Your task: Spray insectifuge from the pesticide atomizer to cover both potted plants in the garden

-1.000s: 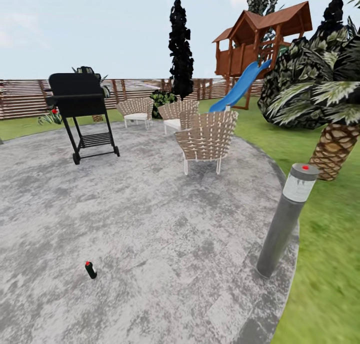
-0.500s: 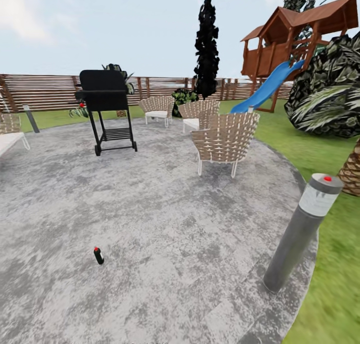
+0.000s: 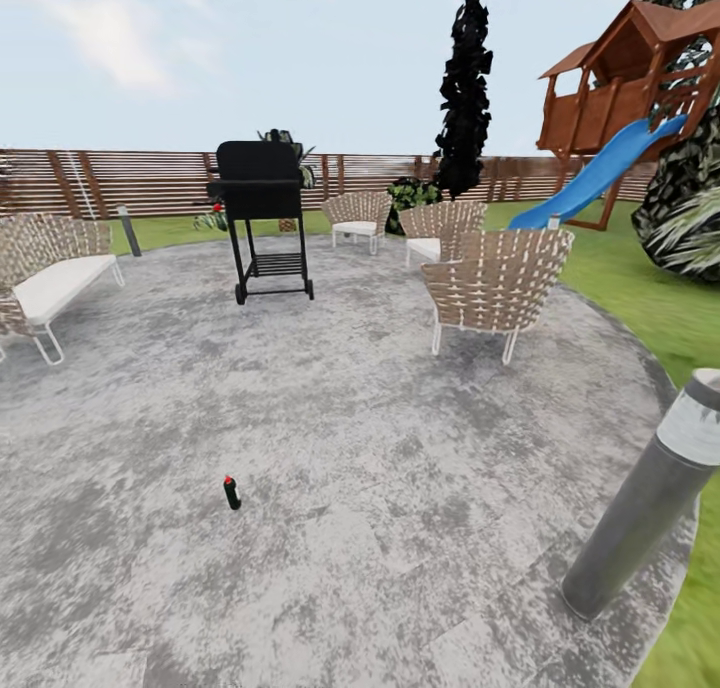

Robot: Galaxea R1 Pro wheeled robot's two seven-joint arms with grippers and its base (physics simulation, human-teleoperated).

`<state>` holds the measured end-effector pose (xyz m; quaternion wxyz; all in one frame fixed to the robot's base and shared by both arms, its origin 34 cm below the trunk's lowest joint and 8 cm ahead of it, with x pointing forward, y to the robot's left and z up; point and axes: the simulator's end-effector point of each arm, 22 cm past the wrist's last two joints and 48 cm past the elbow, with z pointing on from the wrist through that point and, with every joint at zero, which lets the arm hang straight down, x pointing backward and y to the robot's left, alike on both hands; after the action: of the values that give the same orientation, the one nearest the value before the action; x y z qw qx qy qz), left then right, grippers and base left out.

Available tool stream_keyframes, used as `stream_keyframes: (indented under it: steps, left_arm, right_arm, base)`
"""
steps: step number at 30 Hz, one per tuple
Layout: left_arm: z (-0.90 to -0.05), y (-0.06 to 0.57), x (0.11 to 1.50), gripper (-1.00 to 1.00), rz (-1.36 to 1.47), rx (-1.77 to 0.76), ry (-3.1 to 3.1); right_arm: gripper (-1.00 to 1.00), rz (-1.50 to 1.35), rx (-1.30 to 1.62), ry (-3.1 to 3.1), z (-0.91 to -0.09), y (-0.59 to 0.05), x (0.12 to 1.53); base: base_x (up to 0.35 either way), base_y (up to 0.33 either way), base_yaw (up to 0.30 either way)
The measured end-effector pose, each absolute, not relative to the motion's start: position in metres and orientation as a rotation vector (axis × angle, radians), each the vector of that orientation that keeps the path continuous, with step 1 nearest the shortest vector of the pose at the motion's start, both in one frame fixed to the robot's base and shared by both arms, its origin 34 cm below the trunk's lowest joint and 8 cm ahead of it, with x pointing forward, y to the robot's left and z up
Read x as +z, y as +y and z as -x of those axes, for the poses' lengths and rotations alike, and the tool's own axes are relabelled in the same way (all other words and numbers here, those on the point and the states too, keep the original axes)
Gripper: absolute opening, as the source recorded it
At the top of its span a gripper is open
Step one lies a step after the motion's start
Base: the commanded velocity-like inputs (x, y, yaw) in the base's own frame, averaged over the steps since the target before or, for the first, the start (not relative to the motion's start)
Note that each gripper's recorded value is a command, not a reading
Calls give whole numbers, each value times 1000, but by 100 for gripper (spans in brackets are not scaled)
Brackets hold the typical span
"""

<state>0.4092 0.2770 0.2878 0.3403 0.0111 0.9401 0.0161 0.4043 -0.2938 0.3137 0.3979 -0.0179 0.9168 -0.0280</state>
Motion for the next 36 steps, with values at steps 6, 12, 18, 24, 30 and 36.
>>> stream_keyframes:
  steps: [6, 12, 18, 24, 30, 36]
  left_arm:
    - [-409, 278, 288, 100, -24, 43, 2446]
    - [-409, 279, 288, 100, -19, 45, 2446]
    - [-409, 279, 288, 100, -19, 45, 2446]
    - [-409, 279, 288, 100, -17, 45, 2446]
    - [-409, 280, 288, 100, -15, 47, 2446]
    - [-409, 280, 288, 100, -14, 47, 2446]
  right_arm:
    - [100, 46, -71, 2321, -404, -294, 314]
    - [100, 45, -71, 2321, -404, -294, 314]
    - [100, 46, -70, 2321, -404, -293, 314]
    - [100, 46, -70, 2321, -404, -293, 314]
    - [100, 46, -70, 2322, -404, -293, 314]
    - [100, 46, -70, 2322, -404, -293, 314]
  base:
    - [0, 0, 278]
    - [0, 0, 278]
    - [174, -108, 278]
    - [272, -208, 278]
    - [240, -238, 278]
    - [234, -243, 278]
